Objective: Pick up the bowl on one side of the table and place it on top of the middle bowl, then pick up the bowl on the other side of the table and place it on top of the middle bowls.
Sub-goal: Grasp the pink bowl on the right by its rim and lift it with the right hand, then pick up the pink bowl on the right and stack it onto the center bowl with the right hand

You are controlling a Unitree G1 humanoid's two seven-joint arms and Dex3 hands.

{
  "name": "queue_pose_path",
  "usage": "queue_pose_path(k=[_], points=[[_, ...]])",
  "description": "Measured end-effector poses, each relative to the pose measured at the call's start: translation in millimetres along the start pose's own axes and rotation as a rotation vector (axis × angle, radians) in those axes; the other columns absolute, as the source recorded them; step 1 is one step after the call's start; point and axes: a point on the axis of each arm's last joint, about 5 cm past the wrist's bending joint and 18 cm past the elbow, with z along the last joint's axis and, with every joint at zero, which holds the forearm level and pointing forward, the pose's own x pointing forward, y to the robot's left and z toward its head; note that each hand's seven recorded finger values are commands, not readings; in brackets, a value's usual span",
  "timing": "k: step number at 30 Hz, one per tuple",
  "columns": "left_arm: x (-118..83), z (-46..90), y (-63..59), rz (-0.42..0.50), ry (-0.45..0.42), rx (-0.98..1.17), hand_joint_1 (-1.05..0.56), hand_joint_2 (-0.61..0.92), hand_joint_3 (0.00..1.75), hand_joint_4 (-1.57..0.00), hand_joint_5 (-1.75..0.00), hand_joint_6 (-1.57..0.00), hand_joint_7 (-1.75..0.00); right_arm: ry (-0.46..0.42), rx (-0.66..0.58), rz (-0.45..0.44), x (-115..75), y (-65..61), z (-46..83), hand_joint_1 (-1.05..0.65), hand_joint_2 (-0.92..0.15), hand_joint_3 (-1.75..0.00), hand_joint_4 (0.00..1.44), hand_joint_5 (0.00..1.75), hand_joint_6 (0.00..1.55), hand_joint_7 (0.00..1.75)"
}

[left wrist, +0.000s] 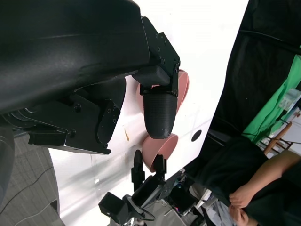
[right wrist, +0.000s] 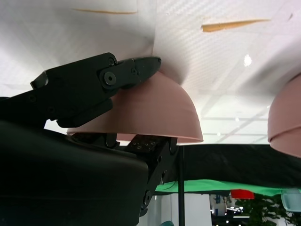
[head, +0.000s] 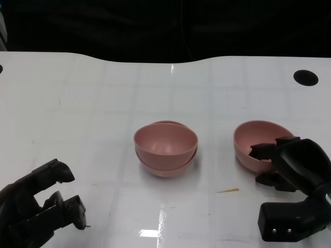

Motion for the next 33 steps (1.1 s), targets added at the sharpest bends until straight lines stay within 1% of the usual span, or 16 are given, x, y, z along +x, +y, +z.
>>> queue_pose_path(k=[3, 6, 7, 10, 12, 15, 19, 22, 24, 31, 32, 33], points=[[0.2, -0.1, -0.1, -0.001, 0.0, -0.001, 0.03, 0.92, 1.41, -0.85, -1.75, -0.53, -1.75, -0.026, 0.0, 0.011, 2.6, -5.8, 2.0, -0.21, -0.92, -0.34, 0.8, 1.75, 0.61, 1.74], [0.5, 0.0, -0.3, -0.002, -0.001, 0.001, 0.03, 0.92, 1.41, -0.85, -1.75, -0.53, -1.75, -0.052, 0.009, 0.022, 2.9, -11.2, 5.5, -0.22, -0.92, -0.35, 0.82, 1.75, 0.61, 1.75], [0.6, 0.0, -0.3, -0.005, -0.002, 0.001, 0.03, 0.92, 1.42, -0.85, -1.75, -0.54, -1.75, -0.062, 0.009, 0.026, 2.6, -13.6, 6.8, -0.22, -0.92, -0.38, 0.82, 1.75, 0.61, 1.75], [0.8, 0.2, -0.2, -0.008, -0.004, 0.002, 0.03, 0.92, 1.42, -0.86, -1.75, -0.54, -1.75, -0.095, 0.0, 0.026, 3.0, -26.4, 11.0, -0.22, -0.92, -0.43, 0.83, 1.75, 0.61, 1.75], [1.0, 0.3, -0.3, -0.009, -0.005, 0.002, 0.03, 0.92, 1.42, -0.86, -1.75, -0.55, -1.75, -0.107, -0.011, 0.011, 4.3, -37.1, 12.3, -0.2, -0.89, -0.41, 0.83, 1.75, 0.62, 1.75], [1.1, 0.4, -0.2, -0.005, -0.005, 0.007, 0.04, 0.92, 1.42, -0.87, -1.75, -0.55, -1.75, -0.133, -0.018, -0.012, 5.6, -49.7, 14.6, -0.2, -0.88, -0.4, 0.82, 1.75, 0.61, 1.75], [1.5, 0.7, -0.4, -0.005, -0.006, 0.009, 0.04, 0.92, 1.43, -0.88, -1.75, -0.56, -1.75, -0.162, -0.042, -0.013, 7.1, -61.8, 18.1, -0.21, -0.89, -0.37, 0.81, 1.75, 0.6, 1.75], [1.7, 0.5, -0.4, -0.002, -0.007, 0.011, 0.04, 0.92, 1.43, -0.88, -1.75, -0.56, -1.75, -0.186, -0.051, -0.039, 8.9, -71.1, 21.8, -0.21, -0.89, -0.35, 0.81, 1.75, 0.6, 1.75], [1.9, 0.2, -0.6, -0.003, -0.008, 0.008, 0.04, 0.92, 1.43, -0.88, -1.75, -0.57, -1.75, -0.191, -0.051, -0.046, 9.3, -73.6, 22.6, -0.21, -0.89, -0.34, 0.8, 1.75, 0.6, 1.75], [2.1, 0.1, -0.8, -0.004, -0.009, 0.008, 0.04, 0.92, 1.43, -0.89, -1.75, -0.57, -1.75, -0.188, -0.052, -0.036, 9.1, -74.0, 22.1, -0.2, -0.9, -0.33, 0.8, 1.75, 0.6, 1.75], [2.2, 0.1, -0.8, -0.003, -0.009, 0.007, 0.04, 0.92, 1.43, -0.89, -1.75, -0.57, -1.75, -0.193, -0.051, -0.031, 9.2, -74.4, 22.3, -0.23, -0.91, -0.37, 0.8, 1.75, 0.6, 1.75], [2.2, 0.1, -1.0, -0.003, -0.01, 0.007, 0.04, 0.92, 1.43, -0.89, -1.75, -0.57, -1.75, -0.208, -0.049, -0.021, 9.7, -75.5, 22.9, -0.23, -0.91, -0.39, 0.81, 1.75, 0.6, 1.75]])
